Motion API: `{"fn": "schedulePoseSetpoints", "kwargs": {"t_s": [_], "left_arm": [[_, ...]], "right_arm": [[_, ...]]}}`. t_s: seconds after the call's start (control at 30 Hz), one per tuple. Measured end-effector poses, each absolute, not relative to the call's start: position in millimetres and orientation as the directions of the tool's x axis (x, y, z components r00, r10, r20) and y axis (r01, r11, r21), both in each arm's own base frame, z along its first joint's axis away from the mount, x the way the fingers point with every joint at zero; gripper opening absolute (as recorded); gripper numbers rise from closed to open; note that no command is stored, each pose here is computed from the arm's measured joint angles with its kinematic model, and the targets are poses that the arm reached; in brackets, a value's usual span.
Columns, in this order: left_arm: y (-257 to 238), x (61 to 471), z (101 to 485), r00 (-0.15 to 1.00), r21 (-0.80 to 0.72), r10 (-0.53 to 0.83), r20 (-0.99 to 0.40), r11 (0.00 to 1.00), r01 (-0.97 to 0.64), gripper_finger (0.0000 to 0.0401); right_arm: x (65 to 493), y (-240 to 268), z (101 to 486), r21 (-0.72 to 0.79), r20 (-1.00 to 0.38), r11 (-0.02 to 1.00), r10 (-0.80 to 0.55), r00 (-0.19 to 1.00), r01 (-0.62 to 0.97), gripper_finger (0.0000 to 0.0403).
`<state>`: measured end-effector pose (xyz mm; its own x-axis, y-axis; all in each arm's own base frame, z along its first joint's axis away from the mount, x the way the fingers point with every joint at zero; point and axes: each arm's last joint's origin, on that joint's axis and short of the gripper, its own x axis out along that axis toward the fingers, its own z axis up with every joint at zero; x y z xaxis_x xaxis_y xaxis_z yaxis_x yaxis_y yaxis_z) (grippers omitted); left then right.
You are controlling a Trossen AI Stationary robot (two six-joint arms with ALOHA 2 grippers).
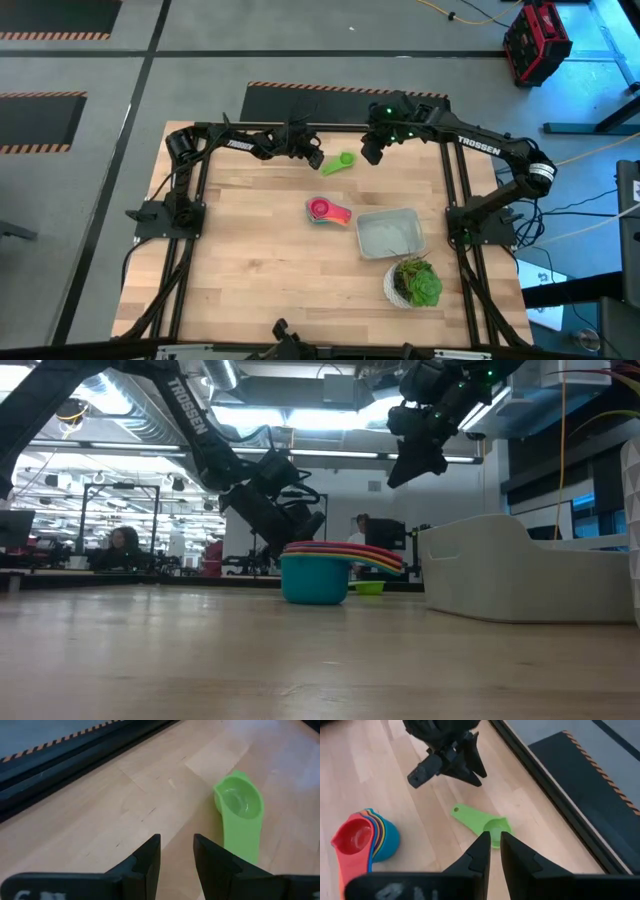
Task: Nest measuring cups in basket
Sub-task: Stack the green measuring cup on top of the pink measuring cup
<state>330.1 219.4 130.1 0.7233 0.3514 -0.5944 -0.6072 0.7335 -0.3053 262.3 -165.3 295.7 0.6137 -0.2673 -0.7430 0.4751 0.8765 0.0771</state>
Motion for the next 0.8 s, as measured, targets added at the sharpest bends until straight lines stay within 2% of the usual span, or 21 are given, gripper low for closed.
{"fn": "schedulePoseSetpoints", "kwargs": {"t_s": [0.13,0.2,0.4,0.5,0.8], "left_arm": [[219,330,130,0.724,-0.305,0.350,-0.594,0.734,-0.606,0.0110],[219,330,130,0.724,-0.306,0.350,-0.594,0.735,-0.606,0.0110],[219,330,130,0.724,-0.306,0.350,-0.594,0.735,-0.606,0.0110],[219,330,130,0.724,-0.306,0.350,-0.594,0.735,-0.605,0.0110],[219,331,131,0.725,-0.306,0.350,-0.593,0.735,-0.605,0.0110]], "right_arm": [[264,-164,297,0.108,-0.723,0.919,-0.189,0.664,0.379,0.0053],[263,-163,296,0.105,-0.721,0.950,-0.130,0.681,0.293,0.0071],[264,-168,299,0.105,-0.685,0.952,-0.141,0.714,0.288,0.0182],[264,-168,299,0.091,-0.690,0.949,-0.157,0.706,0.301,0.0220],[277,-172,291,0.109,-0.672,0.945,-0.159,0.723,0.310,0.0229]]}}
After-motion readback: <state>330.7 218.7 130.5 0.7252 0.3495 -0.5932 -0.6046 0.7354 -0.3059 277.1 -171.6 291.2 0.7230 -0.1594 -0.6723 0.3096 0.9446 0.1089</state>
